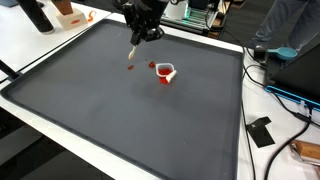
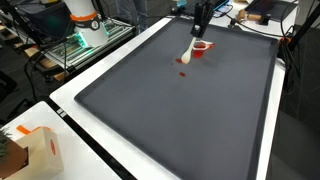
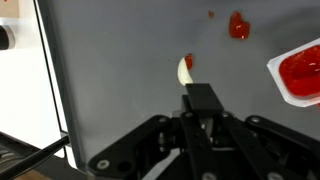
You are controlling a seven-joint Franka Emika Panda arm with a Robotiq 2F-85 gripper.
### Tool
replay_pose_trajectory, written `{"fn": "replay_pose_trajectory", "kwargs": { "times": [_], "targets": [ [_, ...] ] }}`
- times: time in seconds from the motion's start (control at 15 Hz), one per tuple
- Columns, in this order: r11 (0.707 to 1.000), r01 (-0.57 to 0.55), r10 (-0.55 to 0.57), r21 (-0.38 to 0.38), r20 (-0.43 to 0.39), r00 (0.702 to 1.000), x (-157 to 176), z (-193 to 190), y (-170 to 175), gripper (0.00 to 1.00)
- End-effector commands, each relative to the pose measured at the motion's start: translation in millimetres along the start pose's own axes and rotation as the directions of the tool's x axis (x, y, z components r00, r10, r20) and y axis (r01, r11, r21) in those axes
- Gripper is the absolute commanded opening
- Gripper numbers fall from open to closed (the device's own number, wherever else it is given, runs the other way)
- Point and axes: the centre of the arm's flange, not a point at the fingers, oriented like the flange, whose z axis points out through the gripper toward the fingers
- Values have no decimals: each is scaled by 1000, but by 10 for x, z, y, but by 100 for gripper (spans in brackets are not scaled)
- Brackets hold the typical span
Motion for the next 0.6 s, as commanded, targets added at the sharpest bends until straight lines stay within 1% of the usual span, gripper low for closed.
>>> {"fn": "replay_pose_trajectory", "kwargs": {
  "times": [0.0, 0.13, 0.33, 0.47, 0.53],
  "targets": [
    [988, 45, -48, 148, 19, 999, -179, 5, 331, 3],
    [975, 65, -72, 211, 28, 997, -214, 9, 484, 3],
    [944, 99, -114, 315, 28, 993, -285, 37, 706, 3],
    [913, 126, -144, 388, 17, 989, -329, 65, 808, 3],
    [892, 129, -150, 433, 13, 989, -351, 95, 853, 3]
  ]
}}
